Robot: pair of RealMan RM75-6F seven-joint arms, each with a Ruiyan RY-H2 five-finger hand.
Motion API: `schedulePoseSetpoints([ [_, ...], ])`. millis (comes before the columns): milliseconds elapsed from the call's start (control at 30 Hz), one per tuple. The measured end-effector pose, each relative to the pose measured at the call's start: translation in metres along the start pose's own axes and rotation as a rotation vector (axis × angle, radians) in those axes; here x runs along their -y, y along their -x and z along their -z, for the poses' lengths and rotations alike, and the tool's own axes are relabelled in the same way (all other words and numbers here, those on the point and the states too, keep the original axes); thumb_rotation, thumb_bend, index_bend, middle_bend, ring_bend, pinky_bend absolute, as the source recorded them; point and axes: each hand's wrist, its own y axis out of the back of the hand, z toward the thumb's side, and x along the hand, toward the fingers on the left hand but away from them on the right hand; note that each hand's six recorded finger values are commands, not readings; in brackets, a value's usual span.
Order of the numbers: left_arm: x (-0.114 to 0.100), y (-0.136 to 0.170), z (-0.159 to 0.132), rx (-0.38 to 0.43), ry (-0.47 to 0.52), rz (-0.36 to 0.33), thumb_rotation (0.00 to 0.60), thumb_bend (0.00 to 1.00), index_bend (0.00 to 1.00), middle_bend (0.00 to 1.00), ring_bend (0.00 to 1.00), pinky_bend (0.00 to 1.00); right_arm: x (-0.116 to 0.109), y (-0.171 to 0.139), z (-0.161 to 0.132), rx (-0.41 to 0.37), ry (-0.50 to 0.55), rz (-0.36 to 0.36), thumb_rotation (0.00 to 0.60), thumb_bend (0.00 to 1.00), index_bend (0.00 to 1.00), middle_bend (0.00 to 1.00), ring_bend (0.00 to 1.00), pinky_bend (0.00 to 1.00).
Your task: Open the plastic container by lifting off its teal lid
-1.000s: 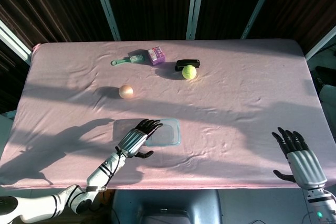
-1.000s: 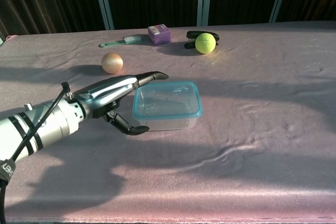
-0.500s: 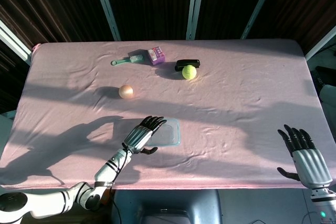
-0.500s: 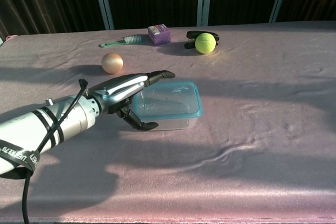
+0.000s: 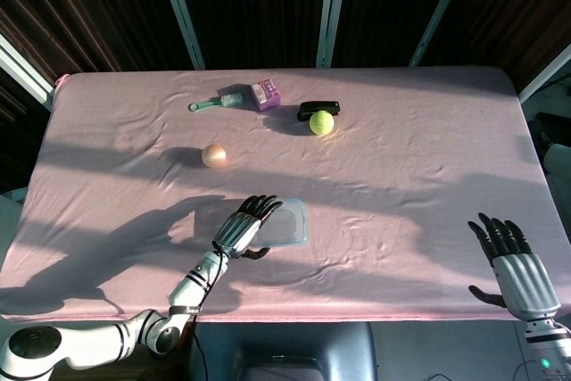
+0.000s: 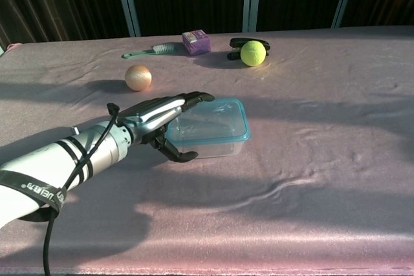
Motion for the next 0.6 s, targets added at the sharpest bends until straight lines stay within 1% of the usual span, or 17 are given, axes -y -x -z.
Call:
schedulePoseSetpoints([
  [133, 0.003, 0.0, 0.0, 0.009, -0.015, -0.015, 0.6, 0.34, 0.0, 0.2, 0.16, 0.21, 0.004, 0.003, -0.003, -0.008, -0.009, -0.011, 0.6, 0.09, 0.0, 0.0, 0.0, 0.0],
  [267, 0.01, 0.002, -0.005, 0.037, -0.03, -0.02, 0.6, 0.34, 0.0, 0.25, 0.2, 0.25, 0.012, 0.01, -0.014, -0.043, -0.03, -0.024, 0.6, 0.09, 0.01, 0.0, 0.0, 0.0],
  [400, 0.017, 0.003, -0.011, 0.071, -0.037, -0.025, 0.6, 0.35, 0.0, 0.25, 0.21, 0.26, 0.024, 0.023, -0.031, -0.113, -0.071, -0.039, 0.6, 0.09, 0.11, 0.02, 0.0, 0.0],
  [500, 0.019, 0.002, -0.015, 0.082, -0.014, -0.028, 0.6, 0.35, 0.0, 0.25, 0.2, 0.25, 0.034, 0.036, -0.049, -0.19, -0.093, -0.057, 0.6, 0.12, 0.2, 0.05, 0.0, 0.0],
  [533, 0.02, 0.002, -0.016, 0.087, -0.012, -0.028, 0.6, 0.35, 0.0, 0.24, 0.19, 0.24, 0.037, 0.041, -0.057, -0.226, -0.099, -0.062, 0.6, 0.14, 0.23, 0.06, 0.0, 0.0],
  [600, 0.021, 0.003, -0.018, 0.095, -0.01, -0.027, 0.6, 0.35, 0.0, 0.23, 0.18, 0.23, 0.04, 0.049, -0.068, -0.278, -0.097, -0.065, 0.6, 0.16, 0.27, 0.08, 0.0, 0.0],
])
